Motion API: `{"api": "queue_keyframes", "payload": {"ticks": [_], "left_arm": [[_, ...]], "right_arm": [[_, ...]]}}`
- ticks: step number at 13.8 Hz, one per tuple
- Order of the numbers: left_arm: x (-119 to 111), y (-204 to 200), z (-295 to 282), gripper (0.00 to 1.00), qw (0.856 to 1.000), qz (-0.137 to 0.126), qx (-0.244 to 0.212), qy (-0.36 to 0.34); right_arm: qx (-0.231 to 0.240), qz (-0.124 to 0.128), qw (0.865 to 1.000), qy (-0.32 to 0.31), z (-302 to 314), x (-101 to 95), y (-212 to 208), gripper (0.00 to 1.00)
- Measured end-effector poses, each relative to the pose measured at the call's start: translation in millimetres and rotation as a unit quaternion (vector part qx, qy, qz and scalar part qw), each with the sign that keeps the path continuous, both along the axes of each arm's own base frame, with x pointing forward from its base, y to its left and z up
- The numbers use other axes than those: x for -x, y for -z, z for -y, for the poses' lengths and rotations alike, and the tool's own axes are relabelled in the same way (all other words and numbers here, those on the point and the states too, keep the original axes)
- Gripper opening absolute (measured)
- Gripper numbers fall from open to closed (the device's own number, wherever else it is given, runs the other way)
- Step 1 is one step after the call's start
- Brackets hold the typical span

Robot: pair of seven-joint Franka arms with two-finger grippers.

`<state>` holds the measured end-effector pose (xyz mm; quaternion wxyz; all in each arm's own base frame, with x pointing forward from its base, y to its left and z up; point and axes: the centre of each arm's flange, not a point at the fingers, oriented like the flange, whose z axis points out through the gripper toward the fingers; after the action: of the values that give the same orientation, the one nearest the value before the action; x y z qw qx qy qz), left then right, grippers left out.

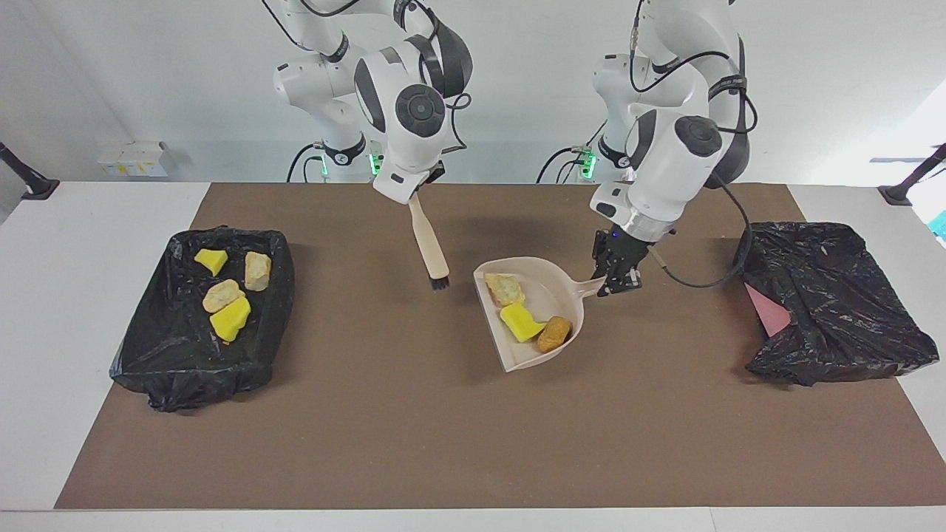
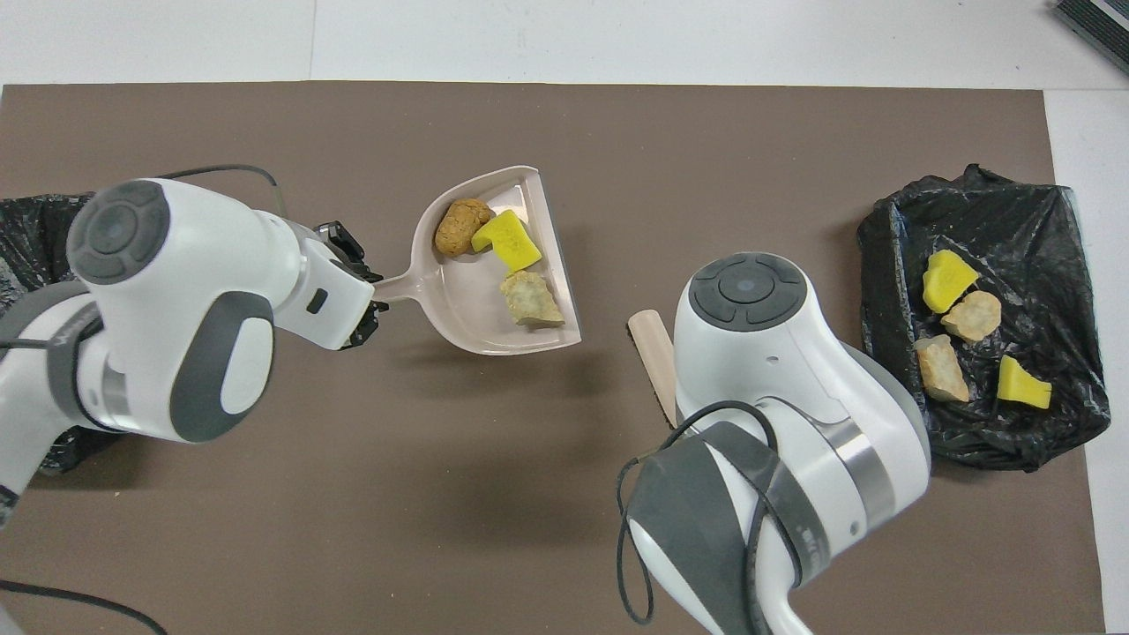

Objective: Sweep and dump trash in bin
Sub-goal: 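Carry the loaded dustpan with the left gripper toward the other black bag, then tip the dustpan over the black bag with the left gripper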

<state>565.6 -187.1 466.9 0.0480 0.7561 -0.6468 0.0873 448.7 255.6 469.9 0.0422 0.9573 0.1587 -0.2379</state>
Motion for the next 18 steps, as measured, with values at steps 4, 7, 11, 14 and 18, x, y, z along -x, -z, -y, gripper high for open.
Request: {"api": "queue_keyframes", "payload": {"ticks": [4, 7, 11, 14, 18], "left_arm": [[-17, -47, -61, 0.31, 1.000, -0.003, -0.002, 0.004], [-25, -45, -119, 0.31, 1.000, -0.003, -0.010, 0.015], [-24, -41, -234, 0.31, 0.999, -0.003, -0.022, 0.031], [-12, -40, -308, 0.31, 0.998, -0.007, -0.043, 0.044], [12, -59, -405, 0.31, 0.994, -0.006, -0.104, 0.029]], "right_arm": [[-0.003, 0.001, 1.000, -0.003, -4, 3.1, -4, 0.26], [-0.021, -0.008, 1.000, 0.003, -8, 5.3, -5, 0.26], [-0.026, -0.010, 1.000, 0.005, -9, 5.8, -5, 0.26], [-0.029, -0.004, 1.000, 0.006, -10, 4.0, -5, 0.26], [-0.031, -0.001, 0.999, 0.006, -11, 3.2, -6, 0.26]]}}
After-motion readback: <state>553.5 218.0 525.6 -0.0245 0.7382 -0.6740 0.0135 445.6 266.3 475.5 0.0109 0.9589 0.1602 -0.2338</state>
